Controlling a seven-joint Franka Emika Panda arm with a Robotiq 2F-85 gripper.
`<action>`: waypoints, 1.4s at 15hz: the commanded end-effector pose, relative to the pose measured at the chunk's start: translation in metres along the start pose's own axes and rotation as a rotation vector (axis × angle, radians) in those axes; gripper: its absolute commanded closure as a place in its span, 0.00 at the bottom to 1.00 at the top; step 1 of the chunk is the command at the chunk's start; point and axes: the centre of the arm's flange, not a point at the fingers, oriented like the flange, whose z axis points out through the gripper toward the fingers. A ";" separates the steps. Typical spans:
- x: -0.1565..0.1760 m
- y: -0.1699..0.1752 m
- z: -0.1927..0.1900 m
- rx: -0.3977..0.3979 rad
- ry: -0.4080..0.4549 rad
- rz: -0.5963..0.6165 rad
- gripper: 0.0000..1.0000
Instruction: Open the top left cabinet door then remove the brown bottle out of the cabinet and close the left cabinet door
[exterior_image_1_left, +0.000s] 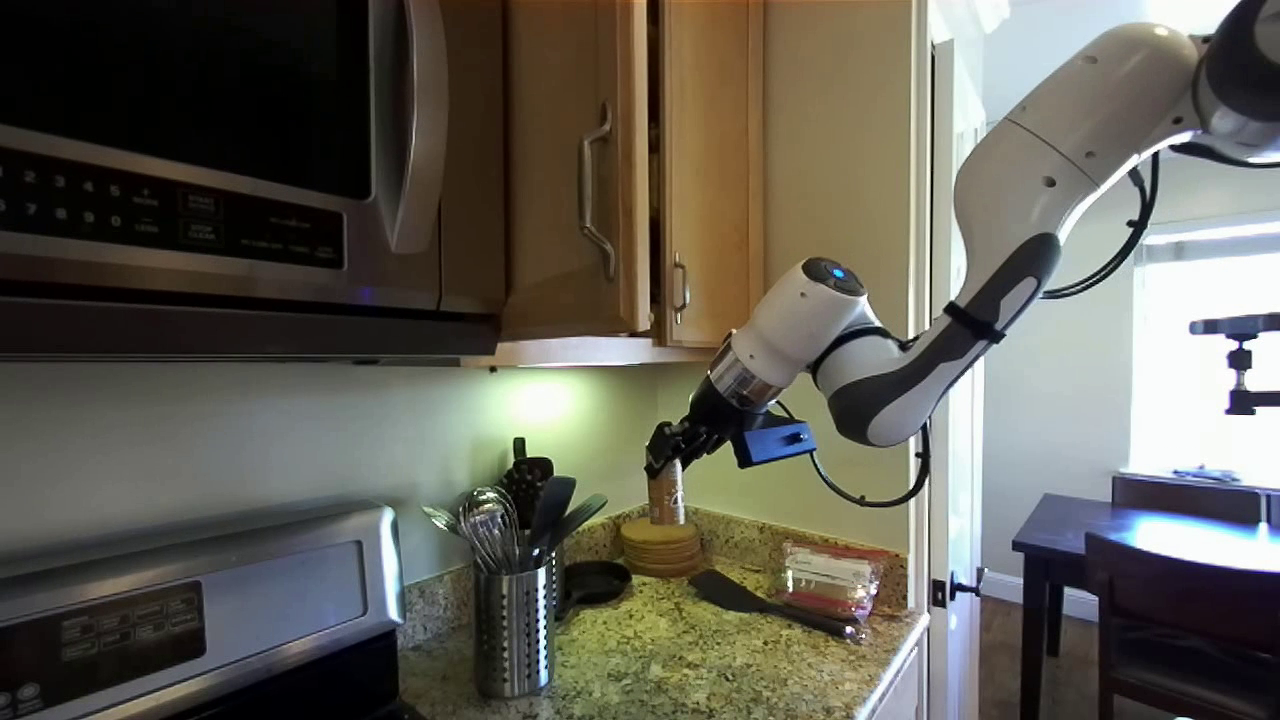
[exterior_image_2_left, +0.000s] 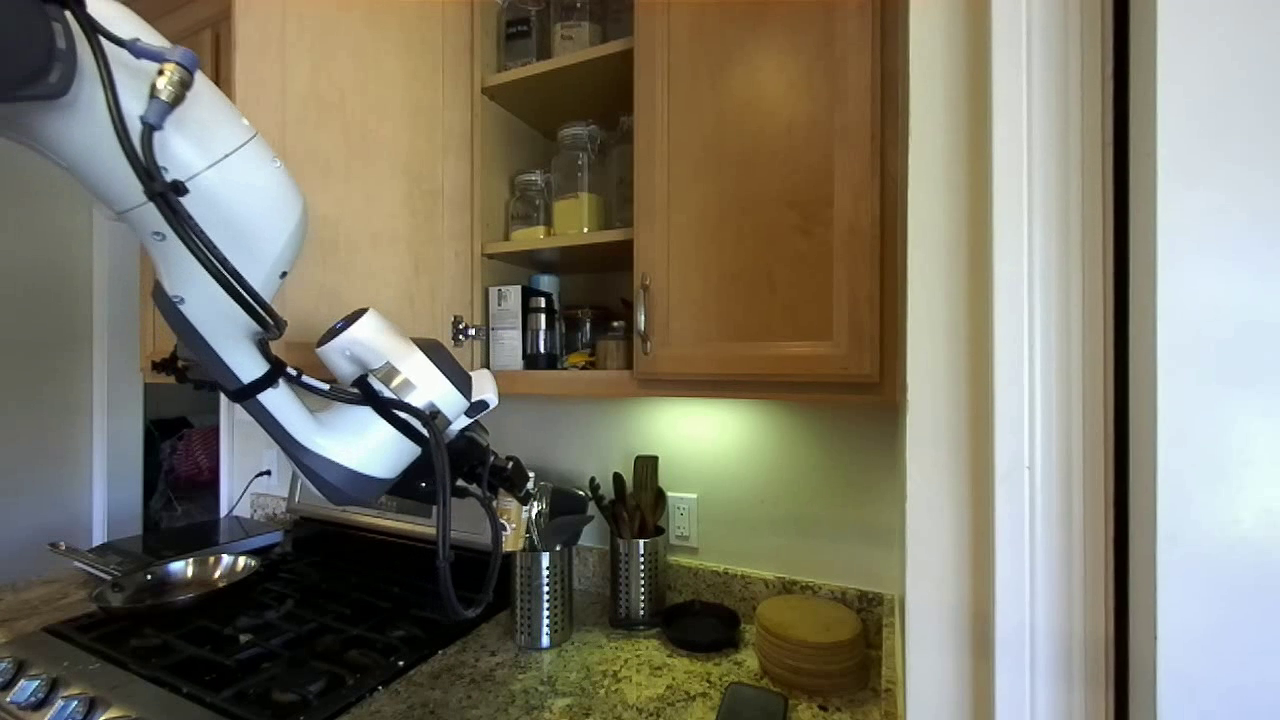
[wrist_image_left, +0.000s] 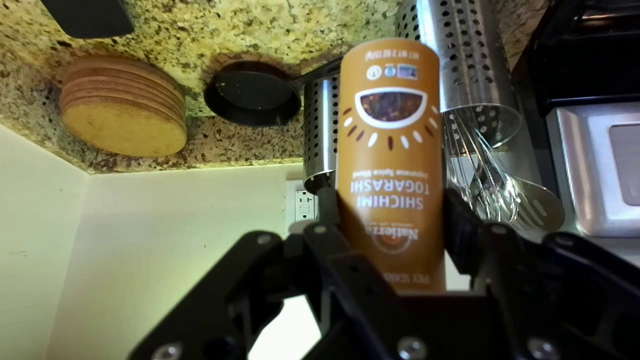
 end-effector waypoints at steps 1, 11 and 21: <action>-0.023 -0.010 0.032 0.008 0.021 0.010 0.73; -0.065 -0.024 0.087 -0.003 -0.001 0.014 0.73; -0.111 -0.046 0.119 -0.051 0.055 0.011 0.73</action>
